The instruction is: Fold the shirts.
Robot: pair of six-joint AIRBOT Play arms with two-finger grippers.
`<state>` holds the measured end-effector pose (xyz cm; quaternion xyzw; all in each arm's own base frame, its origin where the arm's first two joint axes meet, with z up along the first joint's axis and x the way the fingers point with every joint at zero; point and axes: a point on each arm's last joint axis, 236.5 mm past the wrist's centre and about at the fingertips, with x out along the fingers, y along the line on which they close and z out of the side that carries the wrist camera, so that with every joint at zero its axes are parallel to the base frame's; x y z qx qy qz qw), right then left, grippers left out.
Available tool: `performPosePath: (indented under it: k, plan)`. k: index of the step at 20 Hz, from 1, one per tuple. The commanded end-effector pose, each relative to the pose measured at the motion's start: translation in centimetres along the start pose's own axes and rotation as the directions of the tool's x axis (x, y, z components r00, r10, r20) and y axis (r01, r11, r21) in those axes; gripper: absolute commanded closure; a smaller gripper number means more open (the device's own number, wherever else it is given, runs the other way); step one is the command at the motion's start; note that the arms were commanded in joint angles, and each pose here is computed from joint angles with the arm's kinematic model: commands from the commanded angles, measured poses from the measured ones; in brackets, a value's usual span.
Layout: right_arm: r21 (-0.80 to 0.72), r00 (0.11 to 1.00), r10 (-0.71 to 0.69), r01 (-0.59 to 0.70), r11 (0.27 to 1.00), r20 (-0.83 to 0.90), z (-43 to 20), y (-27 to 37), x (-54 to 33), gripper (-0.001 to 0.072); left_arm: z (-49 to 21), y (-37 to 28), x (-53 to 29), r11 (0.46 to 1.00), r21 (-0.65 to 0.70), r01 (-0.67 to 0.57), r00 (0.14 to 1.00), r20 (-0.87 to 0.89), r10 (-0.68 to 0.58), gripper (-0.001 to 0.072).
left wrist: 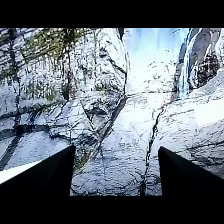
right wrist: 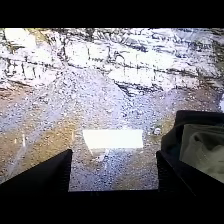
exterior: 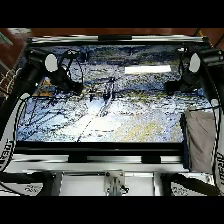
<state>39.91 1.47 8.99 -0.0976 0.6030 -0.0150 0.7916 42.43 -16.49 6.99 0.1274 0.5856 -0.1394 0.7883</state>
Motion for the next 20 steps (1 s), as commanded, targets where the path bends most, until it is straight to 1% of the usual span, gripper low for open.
performPosePath:
  k: [1, 3, 4, 5, 9, 13, 15, 20]
  plan:
    - [0.034, 0.990, 0.138, -0.137, 0.990, -0.041, -0.6, 3.2, 0.3, 0.0088, 0.5, -0.3, 0.4, 1.000, 0.000, -0.009, 1.000, 0.017, 0.009, 0.0114]
    - [0.125, 0.951, 0.308, -0.304, 0.944, -0.009, 0.2, 5.2, 0.1, 0.0089, 0.6, -0.3, 0.4, 1.000, 0.001, -0.009, 1.000, 0.017, 0.009, 0.0116]
    - [0.160, 0.931, 0.365, -0.361, 0.919, 0.008, 0.6, 5.6, -0.2, 0.0088, 0.6, -0.3, 0.4, 1.000, 0.008, -0.010, 1.000, 0.019, 0.010, 0.0117]
    - [0.177, 0.921, 0.390, -0.386, 0.905, 0.011, 0.5, 5.6, -0.4, 0.0088, 0.5, -0.3, 0.4, 1.000, 0.013, -0.010, 1.000, 0.016, 0.010, 0.0117]
    - [0.210, 0.924, 0.382, -0.377, 0.902, 0.018, 0.5, 4.2, -0.2, 0.0088, 0.4, -0.3, 0.4, 1.000, 0.027, -0.010, 1.000, 0.009, 0.010, 0.0117]
    - [0.208, 0.922, 0.386, -0.381, 0.901, 0.018, 0.5, 4.3, -0.3, 0.0088, 0.8, -0.3, 0.4, 0.999, 0.031, -0.010, 1.000, 0.027, 0.010, 0.0117]
    - [0.208, 0.922, 0.386, -0.381, 0.901, 0.018, 0.5, 4.3, -0.3, 0.0088, 0.7, -0.2, 0.4, 0.998, 0.060, -0.013, 1.000, 0.024, 0.011, 0.0117]
    - [0.208, 0.922, 0.386, -0.381, 0.901, 0.018, 0.5, 4.3, -0.3, 0.0088, 1.1, 0.0, 0.4, 0.998, 0.062, -0.022, 0.999, 0.042, 0.020, 0.0117]
